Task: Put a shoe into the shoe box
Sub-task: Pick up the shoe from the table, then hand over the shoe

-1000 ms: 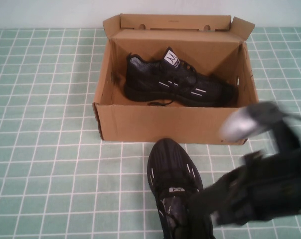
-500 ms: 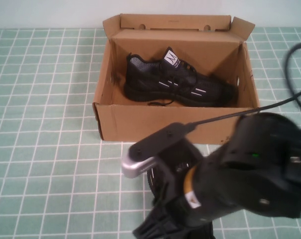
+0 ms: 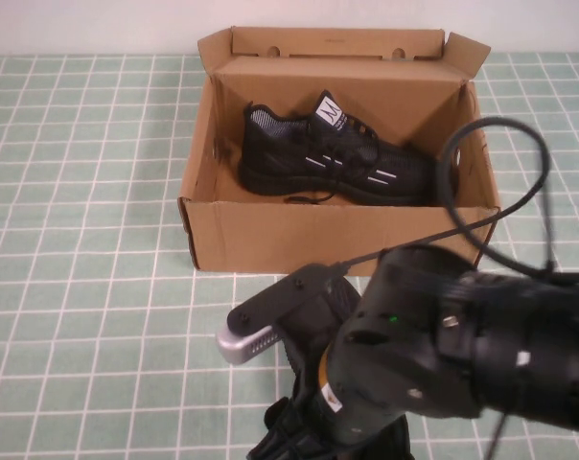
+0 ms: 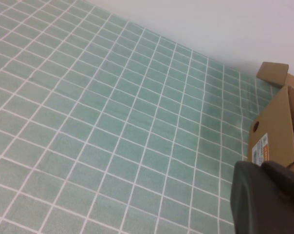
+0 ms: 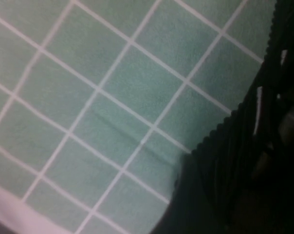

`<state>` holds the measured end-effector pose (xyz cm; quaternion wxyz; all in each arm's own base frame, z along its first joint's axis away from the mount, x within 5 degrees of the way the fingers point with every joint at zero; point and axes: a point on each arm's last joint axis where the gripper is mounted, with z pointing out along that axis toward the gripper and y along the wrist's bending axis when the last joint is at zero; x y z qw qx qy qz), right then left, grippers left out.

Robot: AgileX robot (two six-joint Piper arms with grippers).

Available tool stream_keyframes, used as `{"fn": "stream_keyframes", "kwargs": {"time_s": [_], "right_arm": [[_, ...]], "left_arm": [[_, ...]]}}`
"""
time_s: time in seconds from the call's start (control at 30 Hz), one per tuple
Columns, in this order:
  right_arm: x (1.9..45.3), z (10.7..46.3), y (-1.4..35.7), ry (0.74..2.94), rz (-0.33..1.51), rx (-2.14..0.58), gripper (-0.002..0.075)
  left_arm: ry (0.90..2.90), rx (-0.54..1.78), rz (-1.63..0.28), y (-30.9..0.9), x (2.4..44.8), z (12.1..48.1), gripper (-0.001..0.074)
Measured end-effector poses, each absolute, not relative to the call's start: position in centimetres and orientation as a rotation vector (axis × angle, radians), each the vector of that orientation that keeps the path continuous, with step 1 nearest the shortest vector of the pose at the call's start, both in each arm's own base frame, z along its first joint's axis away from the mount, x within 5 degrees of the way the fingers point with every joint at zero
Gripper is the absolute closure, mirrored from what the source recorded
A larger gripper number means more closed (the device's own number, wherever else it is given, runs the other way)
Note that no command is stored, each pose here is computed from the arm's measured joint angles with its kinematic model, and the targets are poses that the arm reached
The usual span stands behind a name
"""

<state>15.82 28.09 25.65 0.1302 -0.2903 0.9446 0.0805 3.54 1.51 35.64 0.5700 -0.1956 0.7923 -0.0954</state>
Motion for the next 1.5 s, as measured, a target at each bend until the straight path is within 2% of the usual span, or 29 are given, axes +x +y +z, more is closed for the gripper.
{"fn": "stream_keyframes", "kwargs": {"time_s": [0.2, 0.27, 0.33, 0.4, 0.43, 0.5, 0.57, 0.73, 0.9, 1.1, 1.33, 1.5], "right_arm": [[16.5, 23.2, 28.9, 2.766, 0.143, -0.879, 0.0296], [16.9, 22.3, 29.2, 2.757, 0.099, -0.902, 0.0321], [17.1, 21.6, 29.3, 2.736, 0.051, -0.959, 0.0408], [17.3, 21.1, 29.4, 2.71, 0.013, -1.043, 0.0577], [17.3, 21.1, 29.4, 2.699, 0.01, -1.068, 0.062], [17.3, 21.4, 29.4, 2.679, -0.005, -1.122, 0.0685], [17.2, 22.0, 29.2, 2.668, -0.032, -1.156, 0.0711], [17.0, 25.6, 28.5, 2.57, 0.033, -1.181, 0.0725], [16.3, 30.7, 27.2, 2.401, 0.126, -1.231, 0.0726], [15.2, 35.7, 24.3, 2.237, 0.11, -1.293, 0.0726], [14.8, 38.9, 20.5, 2.081, -0.098, -1.31, 0.0726], [13.9, 40.2, 19.1, 2.062, -0.052, -1.284, 0.0726]], "left_arm": [[1.861, -0.46, -0.224, 1.5, 3.5, 35.6, 0.0739], [1.862, -0.46, -0.223, 1.5, 3.5, 35.6, 0.074], [1.863, -0.461, -0.223, 1.5, 3.5, 35.6, 0.0739], [1.863, -0.461, -0.223, 1.5, 3.5, 35.6, 0.0739], [1.865, -0.462, -0.222, 1.5, 3.5, 35.6, 0.0739], [1.864, -0.461, -0.21, 1.6, 3.5, 35.6, 0.0739], [1.862, -0.46, -0.203, 1.6, 3.5, 35.6, 0.0739], [1.862, -0.46, -0.202, 1.6, 3.5, 35.6, 0.0739], [1.891, -0.446, -0.261, 1.2, 3.5, 35.4, 0.074], [2.013, -0.096, -0.403, -1.5, 3.8, 35.1, 0.074], [2.159, 0.142, -0.609, -4.3, 6.6, 34.5, 0.0739], [2.272, 0.284, -0.763, -6.3, 10.0, 33.4, 0.0739]]}}
